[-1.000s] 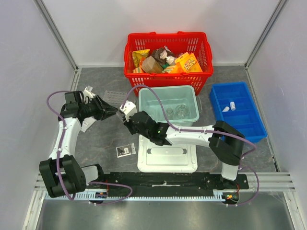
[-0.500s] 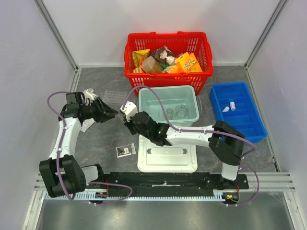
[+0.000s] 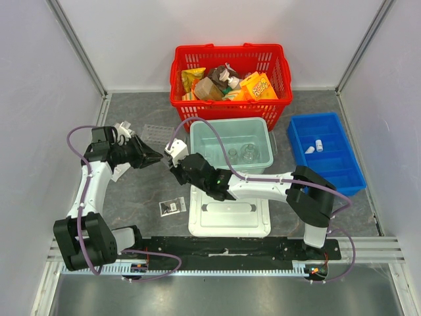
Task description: Organize the chemistry lab equipment
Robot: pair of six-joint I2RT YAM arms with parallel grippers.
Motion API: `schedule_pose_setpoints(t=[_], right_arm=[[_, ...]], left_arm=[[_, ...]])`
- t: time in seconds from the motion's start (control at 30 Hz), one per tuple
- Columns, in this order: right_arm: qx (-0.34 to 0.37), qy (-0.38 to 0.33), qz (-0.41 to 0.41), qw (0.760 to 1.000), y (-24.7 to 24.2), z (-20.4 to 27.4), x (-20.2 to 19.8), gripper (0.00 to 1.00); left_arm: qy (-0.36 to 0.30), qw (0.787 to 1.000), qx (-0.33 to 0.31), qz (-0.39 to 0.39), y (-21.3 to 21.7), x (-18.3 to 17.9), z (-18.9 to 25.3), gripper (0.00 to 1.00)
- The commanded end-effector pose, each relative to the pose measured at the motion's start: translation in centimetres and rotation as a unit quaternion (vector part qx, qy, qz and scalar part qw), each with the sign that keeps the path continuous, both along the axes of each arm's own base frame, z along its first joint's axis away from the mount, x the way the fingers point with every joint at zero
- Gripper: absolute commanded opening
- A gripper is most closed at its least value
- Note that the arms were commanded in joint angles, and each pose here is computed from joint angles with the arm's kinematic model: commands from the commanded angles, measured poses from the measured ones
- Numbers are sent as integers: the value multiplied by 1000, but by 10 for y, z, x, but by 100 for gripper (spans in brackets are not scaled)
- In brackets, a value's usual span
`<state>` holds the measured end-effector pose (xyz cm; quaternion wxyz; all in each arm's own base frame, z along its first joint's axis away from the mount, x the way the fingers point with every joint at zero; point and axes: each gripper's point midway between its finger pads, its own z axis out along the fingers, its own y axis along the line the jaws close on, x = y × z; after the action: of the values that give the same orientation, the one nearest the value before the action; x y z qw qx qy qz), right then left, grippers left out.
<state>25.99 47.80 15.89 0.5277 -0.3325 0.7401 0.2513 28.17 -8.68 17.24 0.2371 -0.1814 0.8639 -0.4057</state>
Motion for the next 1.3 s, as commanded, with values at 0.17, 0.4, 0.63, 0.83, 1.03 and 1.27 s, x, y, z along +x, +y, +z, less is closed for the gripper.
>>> schedule_pose_setpoints(t=[0.17,0.4,0.63,0.83,1.03,1.27], right_arm=[[31,-16,-6,999,2,23,2,24],[36,-16,-11,999,5,31,5,44],[53,-24,-32,998,-23,74,-1,80],[74,-48,-70,994,-79,122,-10,98],[91,-107,-139,980,-152,167,-13,98],[122,-146,-186,964,-210,202,-20,98]], left_arm=[[-27,999,-3,-17,-5,3,9,11],[-54,998,44,1,6,17,9,7],[-148,967,171,114,57,68,40,6],[-229,926,236,186,78,111,79,7],[-263,886,315,216,90,149,80,8],[-278,858,389,187,73,191,54,9]])
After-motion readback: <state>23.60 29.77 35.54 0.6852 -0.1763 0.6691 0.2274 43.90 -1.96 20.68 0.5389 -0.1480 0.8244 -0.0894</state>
